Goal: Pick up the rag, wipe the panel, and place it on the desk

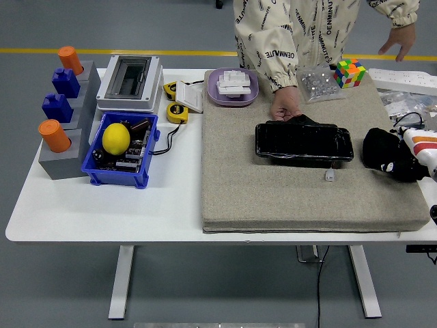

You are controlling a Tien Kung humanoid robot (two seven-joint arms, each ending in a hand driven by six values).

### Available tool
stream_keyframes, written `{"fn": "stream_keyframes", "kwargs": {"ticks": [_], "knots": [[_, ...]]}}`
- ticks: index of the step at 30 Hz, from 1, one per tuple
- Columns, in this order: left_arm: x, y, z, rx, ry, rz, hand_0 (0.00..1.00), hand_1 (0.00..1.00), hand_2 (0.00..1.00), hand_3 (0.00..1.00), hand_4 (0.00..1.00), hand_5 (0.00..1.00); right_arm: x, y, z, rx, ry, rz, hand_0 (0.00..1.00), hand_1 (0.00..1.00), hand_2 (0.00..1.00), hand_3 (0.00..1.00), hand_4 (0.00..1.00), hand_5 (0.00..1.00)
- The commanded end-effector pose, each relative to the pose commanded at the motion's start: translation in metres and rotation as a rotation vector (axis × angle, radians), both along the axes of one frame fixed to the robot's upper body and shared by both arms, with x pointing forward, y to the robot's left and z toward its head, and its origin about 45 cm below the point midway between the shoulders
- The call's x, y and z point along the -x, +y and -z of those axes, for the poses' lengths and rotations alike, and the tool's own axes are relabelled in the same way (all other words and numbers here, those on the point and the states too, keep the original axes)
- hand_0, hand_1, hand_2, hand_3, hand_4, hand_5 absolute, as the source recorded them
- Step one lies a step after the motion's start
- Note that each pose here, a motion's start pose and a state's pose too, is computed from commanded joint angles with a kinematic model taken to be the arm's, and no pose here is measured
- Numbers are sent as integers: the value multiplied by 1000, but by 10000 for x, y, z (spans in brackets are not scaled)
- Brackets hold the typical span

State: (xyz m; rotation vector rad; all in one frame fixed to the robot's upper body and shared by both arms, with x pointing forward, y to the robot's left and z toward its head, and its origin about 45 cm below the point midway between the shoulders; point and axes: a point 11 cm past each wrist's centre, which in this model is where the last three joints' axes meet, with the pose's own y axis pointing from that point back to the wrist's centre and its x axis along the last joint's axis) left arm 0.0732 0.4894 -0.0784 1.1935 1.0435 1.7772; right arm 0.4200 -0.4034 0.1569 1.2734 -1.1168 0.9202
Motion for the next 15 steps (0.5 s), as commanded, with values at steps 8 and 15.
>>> {"fn": "stream_keyframes", "kwargs": {"ticks": [8,15], "knots": [[-22,-8,0,2,-3,3,604,642,657,560,627,445,9,64,75,-23,3,3,850,783,845,837,998,515],[-41,-7,-5,1,-7,5,605,642,658,560,627,445,-1,107,95,-35,-2,2,849,782,840,830,998,513]]}}
